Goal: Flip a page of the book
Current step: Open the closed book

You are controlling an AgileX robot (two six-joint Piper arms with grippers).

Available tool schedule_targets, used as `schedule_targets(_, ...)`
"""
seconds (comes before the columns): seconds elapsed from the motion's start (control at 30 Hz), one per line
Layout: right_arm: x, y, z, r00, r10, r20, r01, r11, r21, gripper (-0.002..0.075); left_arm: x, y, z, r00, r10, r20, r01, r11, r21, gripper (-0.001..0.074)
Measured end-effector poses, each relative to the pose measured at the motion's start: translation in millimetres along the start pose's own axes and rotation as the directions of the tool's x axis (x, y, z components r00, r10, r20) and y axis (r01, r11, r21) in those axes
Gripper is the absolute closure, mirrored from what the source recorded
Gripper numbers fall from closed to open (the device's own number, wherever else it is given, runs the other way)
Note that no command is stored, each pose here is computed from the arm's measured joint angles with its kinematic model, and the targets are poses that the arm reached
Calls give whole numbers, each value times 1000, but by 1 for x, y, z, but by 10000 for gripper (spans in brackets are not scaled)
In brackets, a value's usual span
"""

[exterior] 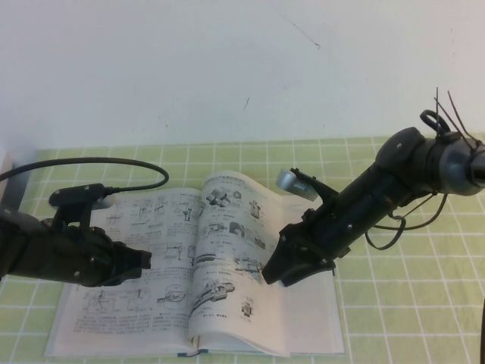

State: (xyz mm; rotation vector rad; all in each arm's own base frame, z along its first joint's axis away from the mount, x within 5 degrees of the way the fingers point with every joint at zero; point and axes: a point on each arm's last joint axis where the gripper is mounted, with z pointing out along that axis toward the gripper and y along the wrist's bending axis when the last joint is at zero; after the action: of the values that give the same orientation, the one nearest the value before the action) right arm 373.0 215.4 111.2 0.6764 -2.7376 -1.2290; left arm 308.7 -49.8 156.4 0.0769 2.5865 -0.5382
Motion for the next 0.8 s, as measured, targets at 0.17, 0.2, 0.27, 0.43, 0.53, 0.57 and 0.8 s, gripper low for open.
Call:
schedule_targets(0.17, -4, 2, 6, 998, -27, 59, 32, 996, -85, 349, 0, 0, 0, 1000, -1, 0, 1, 1000, 0, 738)
schedule_targets(0.2, -6, 4, 8, 996, -30, 79, 39, 994, -107, 344, 0, 0, 0, 1000, -1, -2, 1, 1000, 2, 738)
schedule_targets(0.27, -8, 5, 10, 993, -36, 113, 53, 988, -147, 334, 1, -1, 0, 1000, 0, -8, 1, 1000, 10, 738)
schedule_targets(0.43, -16, 13, 8, 978, -24, 209, 74, 969, -234, 325, 2, -3, 0, 1000, 0, -17, 1, 1000, 24, 738)
schedule_targets(0.53, -19, 15, 6, 971, -17, 239, 80, 964, -255, 323, 2, -3, 0, 1000, -2, -21, 2, 1000, 29, 738)
schedule_targets(0.57, -19, 16, 6, 970, -20, 244, 85, 963, -257, 323, 2, -3, 0, 1000, -4, -23, 4, 1000, 31, 738)
schedule_targets(0.8, -22, 37, -15, 955, -62, 289, 133, 963, -235, 323, 3, -5, 0, 999, -11, -32, 12, 999, 43, 738)
